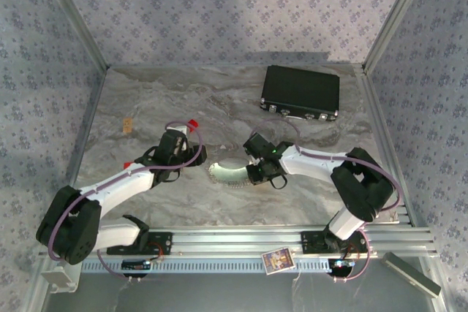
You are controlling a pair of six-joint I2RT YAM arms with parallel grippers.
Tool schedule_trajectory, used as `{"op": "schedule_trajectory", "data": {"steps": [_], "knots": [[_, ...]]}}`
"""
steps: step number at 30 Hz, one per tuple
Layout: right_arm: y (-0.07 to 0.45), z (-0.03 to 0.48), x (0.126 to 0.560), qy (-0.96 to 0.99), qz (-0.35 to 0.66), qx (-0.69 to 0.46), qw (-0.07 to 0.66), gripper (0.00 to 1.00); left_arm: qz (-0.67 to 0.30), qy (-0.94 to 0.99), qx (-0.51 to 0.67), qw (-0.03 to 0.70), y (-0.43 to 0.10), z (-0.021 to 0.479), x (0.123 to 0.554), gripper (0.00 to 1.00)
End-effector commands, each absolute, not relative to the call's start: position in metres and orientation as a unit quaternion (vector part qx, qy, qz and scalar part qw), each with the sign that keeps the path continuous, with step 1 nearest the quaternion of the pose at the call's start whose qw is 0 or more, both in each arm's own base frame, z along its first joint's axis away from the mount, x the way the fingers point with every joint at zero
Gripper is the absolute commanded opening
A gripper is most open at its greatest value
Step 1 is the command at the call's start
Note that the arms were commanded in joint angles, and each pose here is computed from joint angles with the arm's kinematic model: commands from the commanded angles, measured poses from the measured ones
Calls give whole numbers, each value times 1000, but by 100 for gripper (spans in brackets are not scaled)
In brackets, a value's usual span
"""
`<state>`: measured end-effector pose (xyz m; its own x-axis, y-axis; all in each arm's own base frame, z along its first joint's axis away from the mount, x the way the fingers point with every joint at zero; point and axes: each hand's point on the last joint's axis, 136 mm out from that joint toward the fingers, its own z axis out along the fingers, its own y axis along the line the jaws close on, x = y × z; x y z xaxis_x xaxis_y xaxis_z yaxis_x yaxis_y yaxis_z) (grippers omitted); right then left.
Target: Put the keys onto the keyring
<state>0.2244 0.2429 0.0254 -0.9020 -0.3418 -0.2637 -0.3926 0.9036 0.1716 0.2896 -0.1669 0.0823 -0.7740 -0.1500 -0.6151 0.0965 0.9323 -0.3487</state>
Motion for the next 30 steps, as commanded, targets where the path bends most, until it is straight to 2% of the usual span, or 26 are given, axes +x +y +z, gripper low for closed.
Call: {"op": "schedule_trajectory", "data": {"steps": [1, 30], "knots": [[245, 28, 230, 969, 108, -190, 116, 18, -175, 923, -7, 343, -164, 85, 287, 75], [241, 37, 241, 969, 137, -153, 135, 19, -176, 923, -7, 342, -164, 85, 288, 75]]}}
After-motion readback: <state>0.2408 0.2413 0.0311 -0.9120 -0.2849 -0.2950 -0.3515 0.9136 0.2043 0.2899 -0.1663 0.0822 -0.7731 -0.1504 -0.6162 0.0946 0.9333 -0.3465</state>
